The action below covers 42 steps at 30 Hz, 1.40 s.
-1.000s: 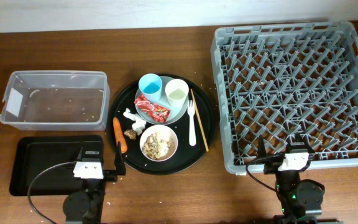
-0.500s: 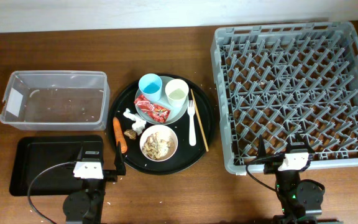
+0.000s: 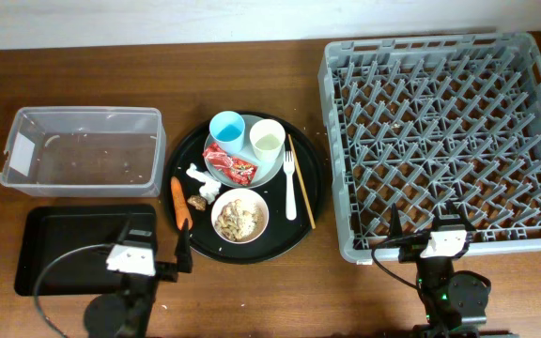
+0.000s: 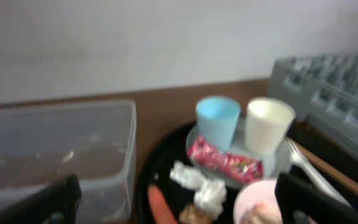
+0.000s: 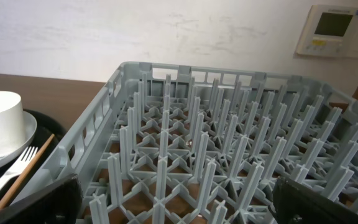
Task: Sort waste into correct bins and load items into the dishwasher rack
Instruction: 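Move the left gripper to the white tissue on the tray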
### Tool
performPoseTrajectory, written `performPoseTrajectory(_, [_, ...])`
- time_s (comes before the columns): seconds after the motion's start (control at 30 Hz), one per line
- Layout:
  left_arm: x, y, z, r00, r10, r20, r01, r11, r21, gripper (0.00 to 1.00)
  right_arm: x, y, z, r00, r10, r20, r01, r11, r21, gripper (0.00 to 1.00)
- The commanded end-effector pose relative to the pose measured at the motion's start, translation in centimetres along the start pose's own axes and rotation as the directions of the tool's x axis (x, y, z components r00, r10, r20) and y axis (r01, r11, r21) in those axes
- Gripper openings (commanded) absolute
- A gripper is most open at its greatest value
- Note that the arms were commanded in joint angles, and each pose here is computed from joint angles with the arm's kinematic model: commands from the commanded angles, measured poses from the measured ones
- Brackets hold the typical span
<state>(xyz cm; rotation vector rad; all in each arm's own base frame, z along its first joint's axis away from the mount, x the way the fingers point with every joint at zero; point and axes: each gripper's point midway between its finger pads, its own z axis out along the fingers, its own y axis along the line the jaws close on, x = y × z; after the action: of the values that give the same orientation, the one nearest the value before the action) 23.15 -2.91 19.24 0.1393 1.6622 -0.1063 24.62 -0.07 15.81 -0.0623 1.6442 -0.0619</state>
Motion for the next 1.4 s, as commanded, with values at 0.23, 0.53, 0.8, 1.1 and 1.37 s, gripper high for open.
performPoseTrajectory(0.23, [-16.9, -0.9, -3.7, 0.952, 0.014, -0.306, 0.006, 0.998, 0.064, 0.99, 0.3, -0.1, 0.0, 1.0, 0.007, -0.007, -0.007, 1.0, 0.006, 0.99])
performPoseTrajectory(0.53, [-11.8, -2.9, 3.2, 0.717, -0.024, -0.697, 0.192, 0.968, 0.164, 0.99, 0.3, -0.1, 0.0, 1.0, 0.007, -0.007, -0.007, 1.0, 0.006, 0.99])
performPoseTrajectory(0.8, [-5.7, -1.8, 8.2, 0.523, -0.153, -0.838, 0.248, 0.969, -0.022, 0.06, 0.3, -0.1, 0.0, 1.0, 0.007, -0.007, -0.007, 1.0, 0.006, 0.99])
performPoseTrajectory(1.1, [-0.8, -3.7, 12.1, 0.42, -0.109, -0.901, 0.255, 0.967, 0.002, 0.32, 0.3, -0.1, 0.0, 1.0, 0.007, -0.007, -0.007, 1.0, 0.006, 0.99])
performPoseTrajectory(1.37, [6.8, -2.9, 14.1, 0.247, -0.129, -0.961, 0.083, 0.99, -0.111, 0.44, 0.3, -0.1, 0.0, 1.0, 0.007, -0.007, -0.007, 1.0, 0.006, 0.99])
